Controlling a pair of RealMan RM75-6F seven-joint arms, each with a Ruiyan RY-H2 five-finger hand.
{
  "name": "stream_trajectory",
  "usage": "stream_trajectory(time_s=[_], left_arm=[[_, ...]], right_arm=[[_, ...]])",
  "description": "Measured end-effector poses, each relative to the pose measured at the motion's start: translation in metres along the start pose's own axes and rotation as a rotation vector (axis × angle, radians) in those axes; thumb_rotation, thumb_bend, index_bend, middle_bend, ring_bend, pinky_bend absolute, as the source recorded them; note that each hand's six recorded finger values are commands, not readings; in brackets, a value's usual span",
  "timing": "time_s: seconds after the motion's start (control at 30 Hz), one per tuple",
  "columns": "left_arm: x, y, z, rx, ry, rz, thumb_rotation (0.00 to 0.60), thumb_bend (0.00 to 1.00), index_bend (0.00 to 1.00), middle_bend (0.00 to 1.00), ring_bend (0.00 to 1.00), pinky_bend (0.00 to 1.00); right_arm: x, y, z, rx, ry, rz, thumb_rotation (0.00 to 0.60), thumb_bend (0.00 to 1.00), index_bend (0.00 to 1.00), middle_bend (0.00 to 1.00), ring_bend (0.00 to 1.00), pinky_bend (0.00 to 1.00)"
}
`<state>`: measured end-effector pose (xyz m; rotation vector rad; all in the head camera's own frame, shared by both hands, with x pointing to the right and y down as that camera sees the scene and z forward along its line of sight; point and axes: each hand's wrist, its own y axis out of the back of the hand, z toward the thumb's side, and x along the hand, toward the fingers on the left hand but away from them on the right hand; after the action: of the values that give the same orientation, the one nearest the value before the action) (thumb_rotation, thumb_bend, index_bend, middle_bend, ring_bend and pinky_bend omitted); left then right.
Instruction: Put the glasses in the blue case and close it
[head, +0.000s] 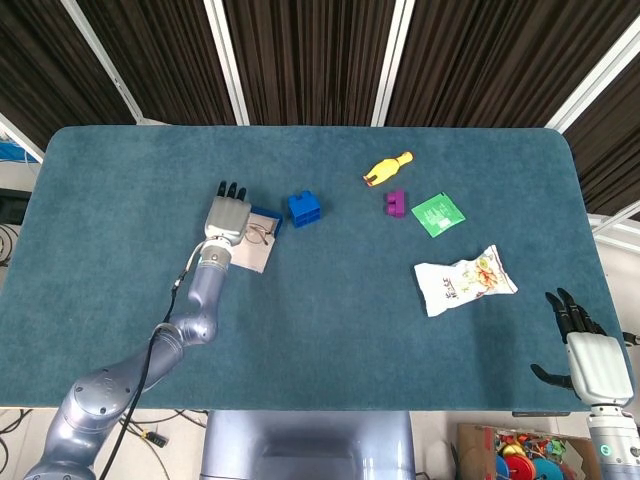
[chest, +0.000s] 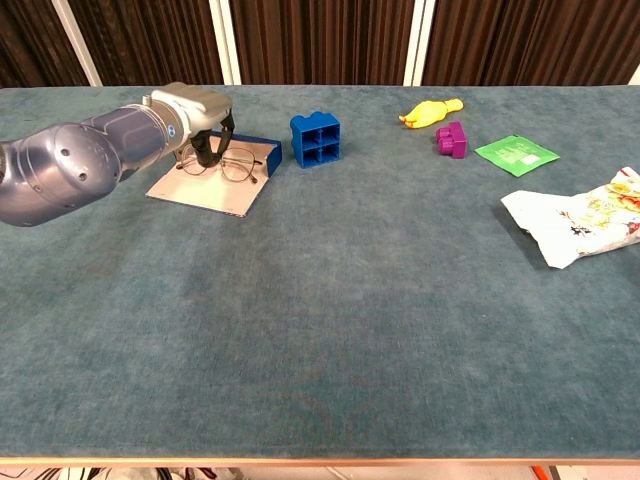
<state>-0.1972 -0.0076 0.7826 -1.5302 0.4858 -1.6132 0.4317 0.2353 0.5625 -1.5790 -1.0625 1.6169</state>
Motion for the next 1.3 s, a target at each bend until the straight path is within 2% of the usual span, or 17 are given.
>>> stream_trajectory(time_s=[0.3, 0.4, 0.47, 0.57, 0.67, 0.73, 0.87, 1.07, 1.27, 1.3], left_arm=[[0.003, 0.003, 0.0, -0.002, 0.018, 0.002, 0.6, 0.44, 0.54, 0.12, 0.0, 0.0], [0.004, 0.004, 0.003, -0.004, 0.016, 0.001, 0.6, 0.41, 0.51, 0.12, 0.0, 0.0], [0.004, 0.002, 0.004, -0.005, 0.015, -0.003, 0.6, 0.35, 0.43, 0.11, 0.0, 0.0], [0.004, 0.0, 0.004, 0.004, 0.016, -0.011, 0.6, 0.3, 0.26, 0.08, 0.0, 0.0], [0.003, -0.003, 0.004, 0.015, 0.019, -0.022, 0.6, 0.3, 0.16, 0.07, 0.0, 0.0], [0.002, -0.003, 0.005, 0.02, 0.022, -0.027, 0.6, 0.3, 0.13, 0.07, 0.0, 0.0], [0.0, 0.0, 0.009, 0.006, 0.019, -0.019, 0.6, 0.3, 0.1, 0.07, 0.0, 0.0], [-0.012, 0.015, 0.017, -0.016, -0.013, 0.036, 0.6, 0.3, 0.09, 0.07, 0.0, 0.0], [-0.04, 0.029, 0.01, -0.016, -0.054, 0.101, 0.6, 0.3, 0.06, 0.07, 0.0, 0.01], [-0.046, 0.031, 0.007, -0.016, -0.059, 0.108, 0.6, 0.3, 0.05, 0.07, 0.0, 0.04]], right_arm=[[0.0, 0.0, 0.0, 0.0, -0.002, 0.0, 0.6, 0.08, 0.02, 0.0, 0.15, 0.32], [0.0, 0.0, 0.0, 0.001, -0.004, 0.001, 0.6, 0.08, 0.02, 0.0, 0.15, 0.32], [0.0, 0.0, 0.0, 0.001, -0.005, 0.001, 0.6, 0.08, 0.02, 0.0, 0.15, 0.32], [0.0, 0.0, -0.001, 0.0, -0.007, 0.0, 0.6, 0.08, 0.02, 0.0, 0.15, 0.32], [0.0, 0.0, -0.001, -0.003, -0.009, 0.002, 0.6, 0.08, 0.02, 0.0, 0.15, 0.32], [0.0, 0.0, -0.001, -0.003, -0.009, 0.002, 0.6, 0.08, 0.02, 0.0, 0.15, 0.32], [0.0, 0.001, 0.0, -0.004, -0.005, -0.002, 0.6, 0.08, 0.02, 0.0, 0.15, 0.32], [0.0, 0.001, 0.0, -0.013, -0.004, 0.001, 0.6, 0.08, 0.02, 0.0, 0.15, 0.32], [0.001, 0.001, 0.001, -0.017, -0.004, 0.002, 0.6, 0.08, 0.02, 0.0, 0.15, 0.32], [0.001, 0.001, 0.0, -0.017, -0.005, 0.002, 0.6, 0.09, 0.02, 0.0, 0.15, 0.32]])
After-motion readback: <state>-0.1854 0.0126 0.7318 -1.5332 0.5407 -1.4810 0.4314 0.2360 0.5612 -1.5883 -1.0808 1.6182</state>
